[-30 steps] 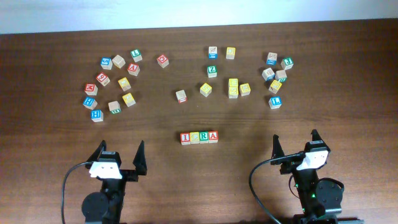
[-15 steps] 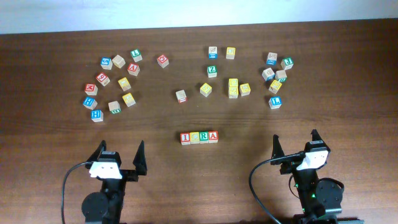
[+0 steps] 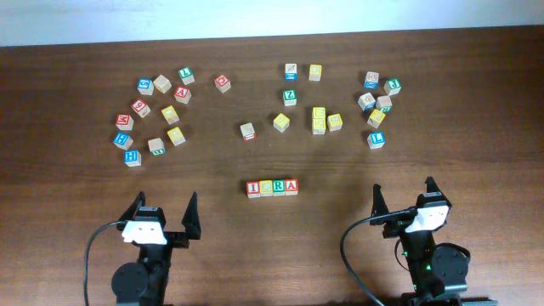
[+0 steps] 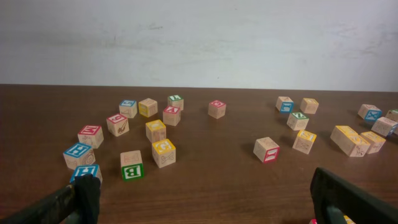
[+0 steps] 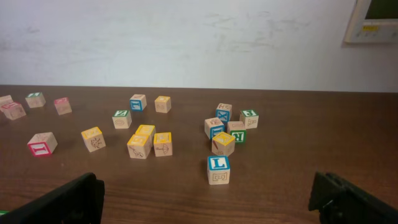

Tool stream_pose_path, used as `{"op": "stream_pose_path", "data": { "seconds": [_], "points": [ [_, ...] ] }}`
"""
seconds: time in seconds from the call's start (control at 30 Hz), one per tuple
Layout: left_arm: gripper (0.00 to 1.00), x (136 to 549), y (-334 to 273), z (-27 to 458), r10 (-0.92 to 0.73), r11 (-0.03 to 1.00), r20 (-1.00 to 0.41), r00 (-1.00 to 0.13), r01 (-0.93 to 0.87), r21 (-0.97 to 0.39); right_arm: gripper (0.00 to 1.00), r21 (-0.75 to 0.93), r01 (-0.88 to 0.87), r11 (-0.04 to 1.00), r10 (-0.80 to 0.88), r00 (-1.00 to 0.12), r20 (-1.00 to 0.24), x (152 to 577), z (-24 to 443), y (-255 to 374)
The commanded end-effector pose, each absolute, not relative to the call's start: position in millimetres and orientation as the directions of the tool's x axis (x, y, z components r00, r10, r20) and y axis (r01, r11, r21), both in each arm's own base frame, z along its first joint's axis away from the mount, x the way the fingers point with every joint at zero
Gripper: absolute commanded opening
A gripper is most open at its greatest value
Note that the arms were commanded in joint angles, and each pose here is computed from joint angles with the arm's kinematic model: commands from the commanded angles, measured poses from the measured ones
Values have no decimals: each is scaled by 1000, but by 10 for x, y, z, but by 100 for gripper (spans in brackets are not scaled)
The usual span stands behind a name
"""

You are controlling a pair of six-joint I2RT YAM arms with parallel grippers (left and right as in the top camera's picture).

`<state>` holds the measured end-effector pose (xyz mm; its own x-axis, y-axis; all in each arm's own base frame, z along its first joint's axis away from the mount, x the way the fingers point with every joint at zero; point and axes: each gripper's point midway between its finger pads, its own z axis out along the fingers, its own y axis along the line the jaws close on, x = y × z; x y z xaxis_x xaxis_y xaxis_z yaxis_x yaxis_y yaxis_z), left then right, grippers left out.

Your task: Spell out ICRA

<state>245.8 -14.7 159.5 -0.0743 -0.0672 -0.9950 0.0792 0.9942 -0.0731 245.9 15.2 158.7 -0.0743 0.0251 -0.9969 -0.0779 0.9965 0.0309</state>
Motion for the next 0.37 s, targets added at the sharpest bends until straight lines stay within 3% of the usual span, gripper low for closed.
{"op": "stream_pose_path", "data": {
  "seconds": [0.0,0.33],
  "points": [
    [99,2455,-131,1581,-52,996,-996,-76,74,-57,98,38,-66,997,34,-75,-997,2457,1570,127],
    [99,2455,-131,1581,-52,996,-996,-76,74,-57,98,38,-66,997,34,-75,-997,2457,1570,127]
  ]
}}
